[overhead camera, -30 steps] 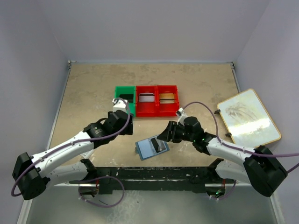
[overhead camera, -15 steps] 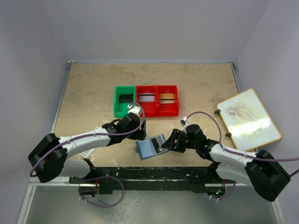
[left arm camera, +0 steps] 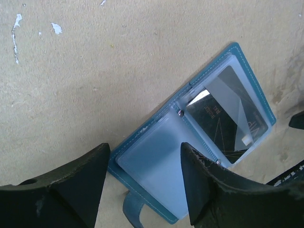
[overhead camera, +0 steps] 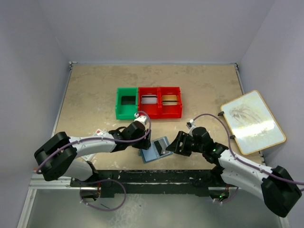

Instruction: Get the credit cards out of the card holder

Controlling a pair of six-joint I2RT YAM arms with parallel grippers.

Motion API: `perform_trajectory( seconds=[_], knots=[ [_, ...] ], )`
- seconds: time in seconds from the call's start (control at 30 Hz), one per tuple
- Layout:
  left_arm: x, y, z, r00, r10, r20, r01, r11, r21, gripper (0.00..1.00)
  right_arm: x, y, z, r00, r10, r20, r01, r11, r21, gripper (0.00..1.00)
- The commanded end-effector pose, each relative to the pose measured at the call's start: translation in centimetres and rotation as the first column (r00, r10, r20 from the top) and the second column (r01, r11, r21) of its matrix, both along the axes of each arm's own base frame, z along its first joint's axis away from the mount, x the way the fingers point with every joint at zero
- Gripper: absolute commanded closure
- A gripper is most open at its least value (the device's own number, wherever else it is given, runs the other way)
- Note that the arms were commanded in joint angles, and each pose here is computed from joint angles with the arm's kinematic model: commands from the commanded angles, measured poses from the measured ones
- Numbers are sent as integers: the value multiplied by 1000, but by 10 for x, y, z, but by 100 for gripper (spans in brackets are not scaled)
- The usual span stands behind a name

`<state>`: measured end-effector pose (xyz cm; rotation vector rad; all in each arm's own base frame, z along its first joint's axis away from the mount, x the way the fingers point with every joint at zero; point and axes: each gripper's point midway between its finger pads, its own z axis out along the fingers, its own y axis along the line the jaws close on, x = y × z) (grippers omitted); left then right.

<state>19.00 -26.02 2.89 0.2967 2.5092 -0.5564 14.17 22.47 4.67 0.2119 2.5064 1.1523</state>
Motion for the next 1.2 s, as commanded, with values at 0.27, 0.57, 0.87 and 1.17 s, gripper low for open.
perform_trajectory(
  seconds=[0.27, 0.57, 0.87, 1.17],
  knots=[
    [-2, -16, 15, 999, -14, 40, 16, 997, -71, 42, -18, 9, 9, 995, 94, -31, -92, 994, 65, 37],
    [-16, -16, 15, 998, -4, 56, 8, 998, -62, 46, 25, 18, 1, 1000, -2, -7, 2, 1000, -26, 36],
    [-39, -24, 20, 998, 36, 56, -27, 988, -153, 56, 69, 58, 1, 990, 132, 52, -127, 988, -92, 41],
    [-28, 12, 25, 972, 198, 128, -187, 978, -88, 56, 93, 35, 35, 986, -74, 149, 93, 988, -122, 40]
  ],
)
